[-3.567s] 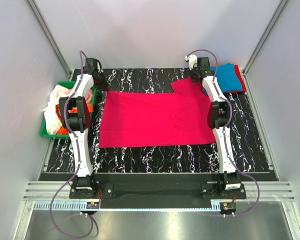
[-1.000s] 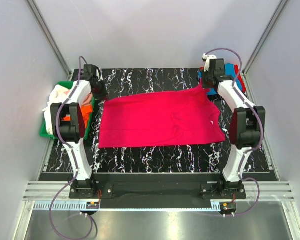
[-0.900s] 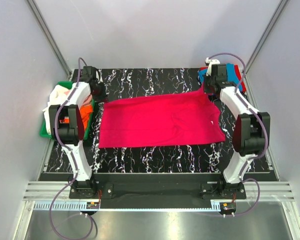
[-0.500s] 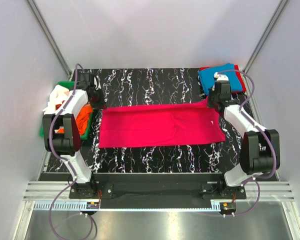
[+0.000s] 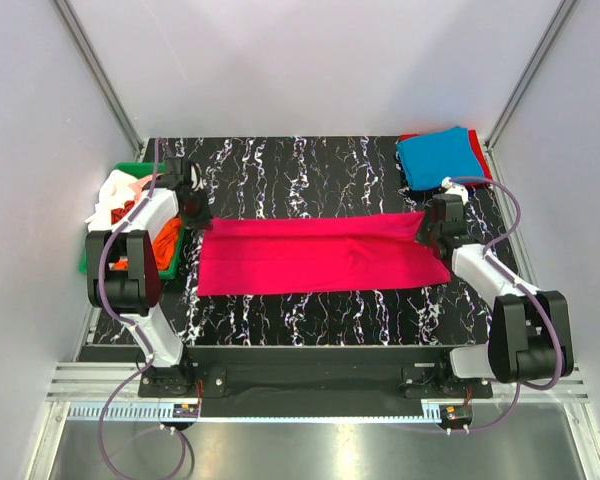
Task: Fold and stack the t-shirts
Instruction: Fold the tshirt
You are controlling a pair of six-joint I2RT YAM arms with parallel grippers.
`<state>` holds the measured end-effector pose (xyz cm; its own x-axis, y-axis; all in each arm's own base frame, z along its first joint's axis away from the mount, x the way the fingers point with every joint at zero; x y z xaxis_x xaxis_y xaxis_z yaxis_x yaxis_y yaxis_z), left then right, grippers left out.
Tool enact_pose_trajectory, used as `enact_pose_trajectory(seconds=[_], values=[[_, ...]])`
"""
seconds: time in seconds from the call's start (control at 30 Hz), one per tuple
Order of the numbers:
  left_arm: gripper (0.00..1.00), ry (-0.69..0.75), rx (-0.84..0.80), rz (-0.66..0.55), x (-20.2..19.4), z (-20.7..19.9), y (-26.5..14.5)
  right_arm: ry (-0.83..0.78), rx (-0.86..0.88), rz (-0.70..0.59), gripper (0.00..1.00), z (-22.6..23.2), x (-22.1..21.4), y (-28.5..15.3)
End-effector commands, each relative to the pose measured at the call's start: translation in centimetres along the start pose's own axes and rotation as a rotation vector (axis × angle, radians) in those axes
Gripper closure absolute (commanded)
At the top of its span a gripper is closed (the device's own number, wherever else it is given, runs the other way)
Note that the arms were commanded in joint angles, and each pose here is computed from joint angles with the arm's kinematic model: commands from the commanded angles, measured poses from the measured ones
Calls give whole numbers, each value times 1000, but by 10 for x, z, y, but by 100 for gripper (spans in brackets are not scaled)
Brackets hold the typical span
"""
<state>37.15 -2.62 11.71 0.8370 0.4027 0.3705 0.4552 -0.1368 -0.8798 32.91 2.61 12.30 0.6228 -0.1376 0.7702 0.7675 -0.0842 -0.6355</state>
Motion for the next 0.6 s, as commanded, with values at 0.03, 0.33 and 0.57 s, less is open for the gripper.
enact_pose_trajectory(seconds=[0.03,0.33,0.57], values=[[100,34,42,-123,21,3,-4,61,-39,-126,100,-6,22,-9],[100,83,37,-75,0,-1,7,147,45,-77,99,6,4,-11],[100,146,127,-116,-6,-6,-2,219,29,23,99,6,-17,-11]])
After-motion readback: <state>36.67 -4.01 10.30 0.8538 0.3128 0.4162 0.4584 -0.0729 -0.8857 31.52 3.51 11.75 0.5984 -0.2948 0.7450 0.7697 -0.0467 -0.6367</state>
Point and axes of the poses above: each gripper's point midway between its finger pads, its own y axis out along the fingers, its own z axis along the line the jaws close on, x = y × z, the point moved 5 cm from there along -y, back along the fingers, and after that the axes turned 9 degrees about -y, right-handed, at the moved point
